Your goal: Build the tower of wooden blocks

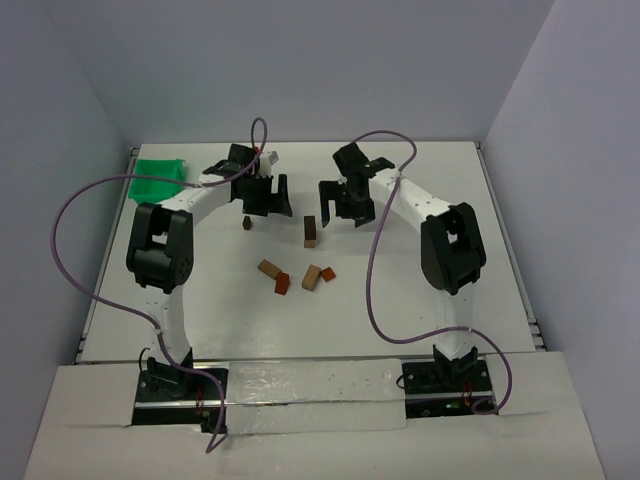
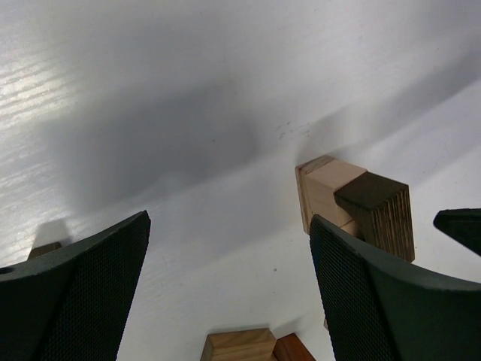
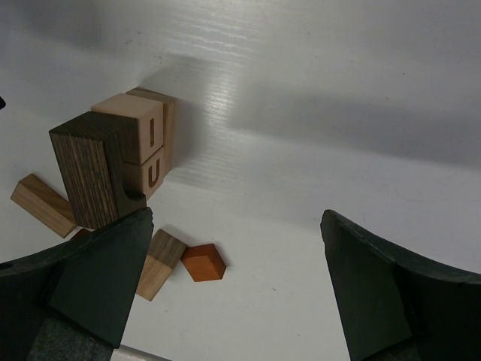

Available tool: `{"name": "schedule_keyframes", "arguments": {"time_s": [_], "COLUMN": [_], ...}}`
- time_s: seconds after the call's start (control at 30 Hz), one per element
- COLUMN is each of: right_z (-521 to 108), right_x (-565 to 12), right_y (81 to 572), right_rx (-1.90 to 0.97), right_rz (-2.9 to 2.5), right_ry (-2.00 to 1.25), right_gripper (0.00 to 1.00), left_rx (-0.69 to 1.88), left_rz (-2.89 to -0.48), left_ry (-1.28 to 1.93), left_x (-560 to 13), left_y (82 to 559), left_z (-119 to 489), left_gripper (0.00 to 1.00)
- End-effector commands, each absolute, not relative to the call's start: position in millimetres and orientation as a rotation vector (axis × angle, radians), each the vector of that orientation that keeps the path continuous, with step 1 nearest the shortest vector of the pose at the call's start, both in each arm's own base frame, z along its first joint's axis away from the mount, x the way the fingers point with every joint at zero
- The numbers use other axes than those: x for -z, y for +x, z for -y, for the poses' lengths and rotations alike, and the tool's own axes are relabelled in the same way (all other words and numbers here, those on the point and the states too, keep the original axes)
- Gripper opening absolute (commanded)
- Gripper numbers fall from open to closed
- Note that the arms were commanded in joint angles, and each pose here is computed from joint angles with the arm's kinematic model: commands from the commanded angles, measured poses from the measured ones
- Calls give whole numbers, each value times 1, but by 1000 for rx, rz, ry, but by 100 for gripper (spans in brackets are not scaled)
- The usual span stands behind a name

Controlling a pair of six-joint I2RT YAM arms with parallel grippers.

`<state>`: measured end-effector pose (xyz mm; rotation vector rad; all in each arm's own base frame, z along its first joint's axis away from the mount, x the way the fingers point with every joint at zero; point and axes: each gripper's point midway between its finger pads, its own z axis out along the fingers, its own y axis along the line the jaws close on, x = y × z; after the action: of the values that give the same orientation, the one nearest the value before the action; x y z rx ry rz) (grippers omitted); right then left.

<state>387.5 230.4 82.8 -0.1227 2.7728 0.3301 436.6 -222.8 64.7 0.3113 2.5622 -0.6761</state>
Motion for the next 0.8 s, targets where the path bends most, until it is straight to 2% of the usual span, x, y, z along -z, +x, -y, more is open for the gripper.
{"name": "schedule_keyframes", "arguments": {"time_s": [0.0,0.77], "right_z": [-232,-236], "right_x": [-76,-70], "right_y": [387,368], "right_rx": [-300,-305], "right_rz": [-2785,-2829], "right_ry": [-151,-190], "right_gripper": [100,100], "left_rx": [736,739], "left_rz": [-2497,-2509], "left_ry": [320,362], "left_x": [-80,-75], "left_y": [452,448], "left_z": [236,253], "left_gripper": [92,93]}}
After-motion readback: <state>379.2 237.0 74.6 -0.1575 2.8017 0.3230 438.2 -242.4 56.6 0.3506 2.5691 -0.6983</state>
